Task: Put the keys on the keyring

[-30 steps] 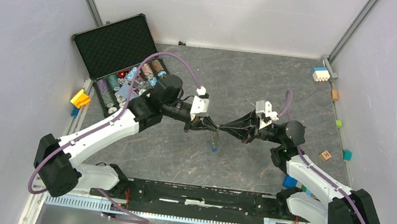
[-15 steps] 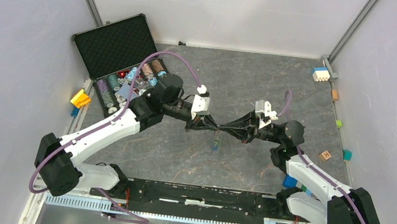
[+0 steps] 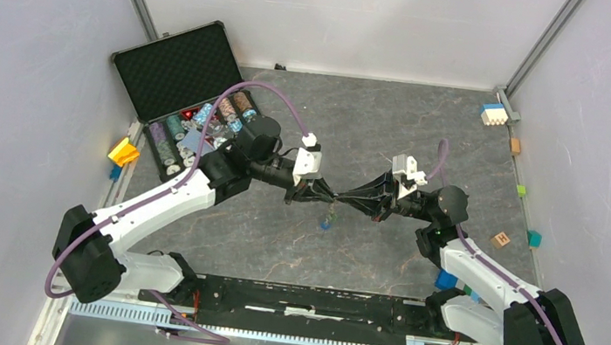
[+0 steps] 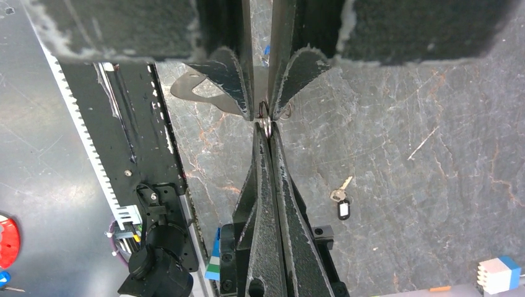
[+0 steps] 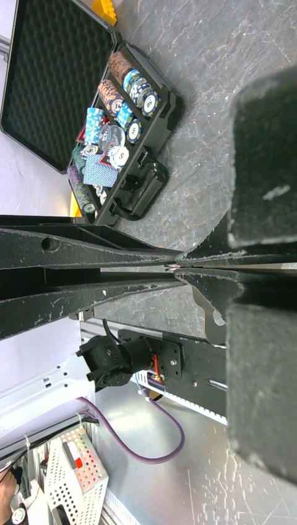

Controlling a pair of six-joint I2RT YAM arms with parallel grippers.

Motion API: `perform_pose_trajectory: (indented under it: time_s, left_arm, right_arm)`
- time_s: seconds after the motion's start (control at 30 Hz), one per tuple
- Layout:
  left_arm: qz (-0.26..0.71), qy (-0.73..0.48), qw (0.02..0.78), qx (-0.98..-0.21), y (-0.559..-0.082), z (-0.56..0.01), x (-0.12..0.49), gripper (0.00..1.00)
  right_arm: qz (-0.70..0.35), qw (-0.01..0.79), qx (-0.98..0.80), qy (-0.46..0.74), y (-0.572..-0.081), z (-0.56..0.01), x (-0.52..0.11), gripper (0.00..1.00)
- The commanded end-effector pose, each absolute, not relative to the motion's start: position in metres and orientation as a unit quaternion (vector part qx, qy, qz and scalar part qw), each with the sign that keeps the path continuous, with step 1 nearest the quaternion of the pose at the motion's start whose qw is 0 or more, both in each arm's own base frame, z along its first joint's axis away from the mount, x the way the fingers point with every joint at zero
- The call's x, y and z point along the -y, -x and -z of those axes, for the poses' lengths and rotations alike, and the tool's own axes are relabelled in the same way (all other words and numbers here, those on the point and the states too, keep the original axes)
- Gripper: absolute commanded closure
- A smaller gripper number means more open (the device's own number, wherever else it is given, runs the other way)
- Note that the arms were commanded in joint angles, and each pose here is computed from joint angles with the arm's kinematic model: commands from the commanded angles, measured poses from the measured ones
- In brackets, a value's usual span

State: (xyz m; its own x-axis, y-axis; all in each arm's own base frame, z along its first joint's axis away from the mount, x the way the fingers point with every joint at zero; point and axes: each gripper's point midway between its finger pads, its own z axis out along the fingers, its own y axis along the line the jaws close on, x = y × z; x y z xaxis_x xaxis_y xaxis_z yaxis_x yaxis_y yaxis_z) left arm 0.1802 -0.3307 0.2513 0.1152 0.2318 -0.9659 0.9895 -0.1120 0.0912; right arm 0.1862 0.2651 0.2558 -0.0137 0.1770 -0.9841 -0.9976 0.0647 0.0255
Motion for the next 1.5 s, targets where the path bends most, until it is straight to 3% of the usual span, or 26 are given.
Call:
perform_pose_trajectory:
  time_s: [0.0,0.5,0.8,0.93,1.07,1.13,1.33,1.47]
  left_arm:
    - [0.451,-0.601,0.443,-0.489,-0.172,-0.261,0.329,0.77]
    - [0.465,-0.592,0.442,-0.487,-0.174,-0.265,0.332,0.79]
    - [0.471,-0.593,0.436,-0.486,-0.173,-0.263,0.334,0.88]
    - [0.473,-0.592,0.436,-0.485,-0.172,-0.265,0.334,0.97]
    - [0.462,-0.585,0.443,-0.499,-0.178,-0.266,0.333,0.98]
    - [0.435,-0.581,0.446,-0.523,-0.186,-0.263,0.330,0.98]
    - [0.352,-0.601,0.414,-0.585,-0.201,-0.247,0.315,0.98]
    - [0.301,-0.615,0.395,-0.612,-0.207,-0.240,0.306,0.98]
  right_arm:
    - [-0.522,0.578,-0.456,0.431,-0.188,-0.269,-0.263,1.00]
    - [-0.524,0.577,-0.457,0.428,-0.189,-0.268,-0.262,1.00]
    - [-0.524,0.578,-0.457,0.429,-0.189,-0.268,-0.262,1.00]
    - [-0.524,0.577,-0.456,0.429,-0.189,-0.268,-0.262,1.00]
    - [-0.515,0.580,-0.458,0.435,-0.190,-0.264,-0.262,1.00]
    - [-0.502,0.580,-0.463,0.444,-0.194,-0.257,-0.262,0.94]
    - [-0.465,0.579,-0.481,0.466,-0.204,-0.242,-0.261,0.64]
    - [-0.436,0.582,-0.492,0.480,-0.211,-0.238,-0.259,0.56]
